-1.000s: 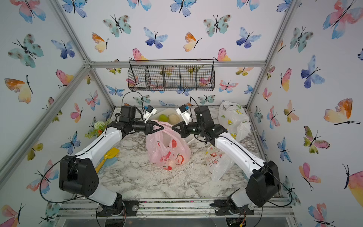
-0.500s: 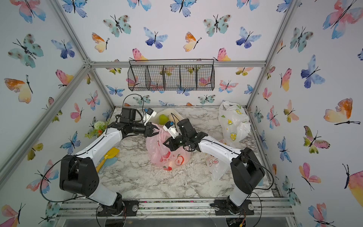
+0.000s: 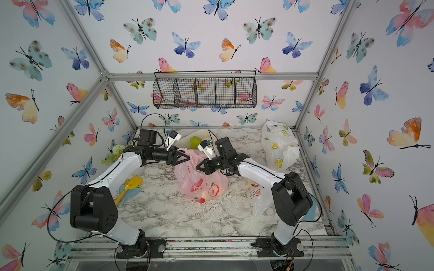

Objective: Place the pears into plastic bags & tie knots
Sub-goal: Tie the plastic bag at the center of the board.

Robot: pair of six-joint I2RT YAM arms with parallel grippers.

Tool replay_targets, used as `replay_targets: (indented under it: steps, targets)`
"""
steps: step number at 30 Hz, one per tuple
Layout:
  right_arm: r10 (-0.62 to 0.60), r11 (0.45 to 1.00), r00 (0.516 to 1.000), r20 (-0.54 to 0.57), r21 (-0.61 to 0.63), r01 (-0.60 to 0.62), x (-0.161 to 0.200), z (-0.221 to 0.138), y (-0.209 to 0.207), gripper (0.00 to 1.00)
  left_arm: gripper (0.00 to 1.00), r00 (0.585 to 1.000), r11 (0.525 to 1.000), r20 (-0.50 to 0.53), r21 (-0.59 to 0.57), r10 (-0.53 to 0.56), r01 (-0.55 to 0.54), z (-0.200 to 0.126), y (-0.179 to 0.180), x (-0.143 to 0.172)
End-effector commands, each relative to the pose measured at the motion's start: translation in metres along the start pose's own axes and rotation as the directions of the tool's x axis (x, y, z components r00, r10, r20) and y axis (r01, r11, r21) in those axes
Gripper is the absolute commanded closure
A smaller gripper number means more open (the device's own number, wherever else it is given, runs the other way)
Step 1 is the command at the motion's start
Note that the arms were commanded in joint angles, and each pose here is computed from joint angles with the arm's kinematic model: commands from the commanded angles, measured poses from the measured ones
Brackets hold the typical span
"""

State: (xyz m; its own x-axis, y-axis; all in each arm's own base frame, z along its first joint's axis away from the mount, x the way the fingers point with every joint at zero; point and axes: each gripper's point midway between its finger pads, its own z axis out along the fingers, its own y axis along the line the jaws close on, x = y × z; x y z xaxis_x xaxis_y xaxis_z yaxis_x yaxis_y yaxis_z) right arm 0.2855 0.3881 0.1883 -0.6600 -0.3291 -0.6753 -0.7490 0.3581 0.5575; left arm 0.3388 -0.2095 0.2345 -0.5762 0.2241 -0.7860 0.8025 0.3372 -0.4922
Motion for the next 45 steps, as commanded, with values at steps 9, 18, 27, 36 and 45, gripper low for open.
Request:
replay_targets:
  steps: [9, 18, 27, 36, 45]
  targets:
    - [-0.005, 1.000, 1.000, -0.009, -0.012, 0.005, 0.004, -0.001, -0.001, 0.97, 0.38, 0.997, 0.997, -0.052, 0.068, 0.052, -0.049, 0.026, -0.020, 0.003]
    - [-0.025, 0.999, 1.000, -0.014, 0.026, 0.025, 0.006, -0.008, -0.004, 0.97, 0.71, 0.996, 0.999, -0.082, -0.032, 0.031, -0.033, 0.024, 0.001, -0.001]
    - [-0.157, 0.979, 0.987, 0.025, 0.133, 0.152, -0.030, -0.040, 0.010, 0.64, 0.97, 0.994, 0.992, -0.082, -0.098, 0.074, -0.082, 0.025, -0.002, -0.005]
    - [-0.456, 0.778, 0.873, -0.171, 0.400, 0.484, -0.034, -0.059, -0.040, 0.30, 1.00, 0.988, 0.983, -0.023, -0.102, 0.152, -0.154, 0.018, -0.017, -0.014]
    - [-0.531, 0.773, 0.830, -0.170, 0.305, 0.556, -0.058, -0.030, -0.037, 0.32, 1.00, 0.985, 0.981, -0.036, -0.088, 0.168, -0.170, 0.024, -0.022, -0.013]
